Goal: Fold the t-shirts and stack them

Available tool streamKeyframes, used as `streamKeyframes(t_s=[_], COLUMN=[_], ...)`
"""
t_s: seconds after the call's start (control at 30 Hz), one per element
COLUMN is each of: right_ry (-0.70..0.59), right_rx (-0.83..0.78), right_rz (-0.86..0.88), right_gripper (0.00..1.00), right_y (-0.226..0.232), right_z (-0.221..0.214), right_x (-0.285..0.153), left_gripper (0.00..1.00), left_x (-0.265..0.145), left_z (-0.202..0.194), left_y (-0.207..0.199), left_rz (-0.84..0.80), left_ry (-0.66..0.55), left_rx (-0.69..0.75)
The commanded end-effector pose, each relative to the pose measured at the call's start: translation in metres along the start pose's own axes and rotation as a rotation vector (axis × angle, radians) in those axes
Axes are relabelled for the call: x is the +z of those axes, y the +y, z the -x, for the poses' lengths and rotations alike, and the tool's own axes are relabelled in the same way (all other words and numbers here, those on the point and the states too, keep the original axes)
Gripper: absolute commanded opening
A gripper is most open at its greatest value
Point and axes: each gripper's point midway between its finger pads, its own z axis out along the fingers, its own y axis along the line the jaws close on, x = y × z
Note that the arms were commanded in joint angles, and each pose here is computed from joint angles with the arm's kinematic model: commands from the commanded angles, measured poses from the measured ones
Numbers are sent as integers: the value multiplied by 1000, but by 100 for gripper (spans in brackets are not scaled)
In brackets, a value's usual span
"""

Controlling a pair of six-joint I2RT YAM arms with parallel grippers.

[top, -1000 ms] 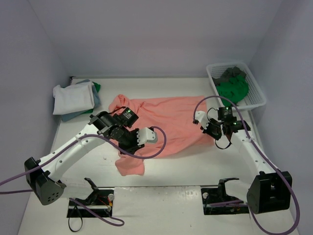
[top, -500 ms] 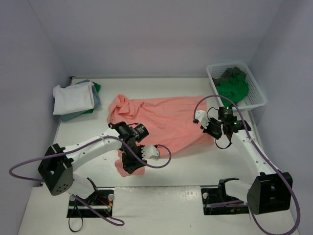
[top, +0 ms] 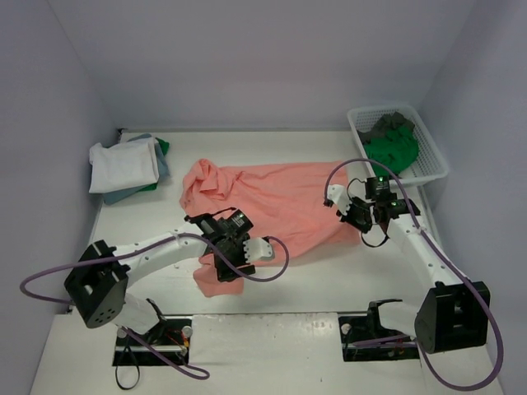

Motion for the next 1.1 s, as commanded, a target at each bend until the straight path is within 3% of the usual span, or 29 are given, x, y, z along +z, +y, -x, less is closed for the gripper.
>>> streamKeyframes(t_s=[0.0,0.4,0.47,0.6,0.83,0.97,1.07], right_ry=[-25,-11,-13,-16,-20,-24,-23], right_rx=[-27,-34,-34,-32,-36,-39,-41], right_rz=[-34,-37,-37,-37,-42,-48,-53], right_gripper=[0,0,0,0,0,0,0], right_y=[-17,-21,-22,-23,-25,-24,-25], right_z=[14,14,15,16,17,17,15], right_x=[-6,-4,-4,-4,-5,-7,-8], left_gripper=[59,63,53,43,36,5,0], left_x=[12,45,51,55,77,88,89], left_z=[21,15,10,10,-1,-4,-3], left_y=[3,-19,-20,-19,-25,-24,-23], left_rz=[-32,-210,-211,-218,-237,-245,-245], left_ry=[-56,3,28,40,153,206,199], left_rx=[13,-7,4,5,28,20,21])
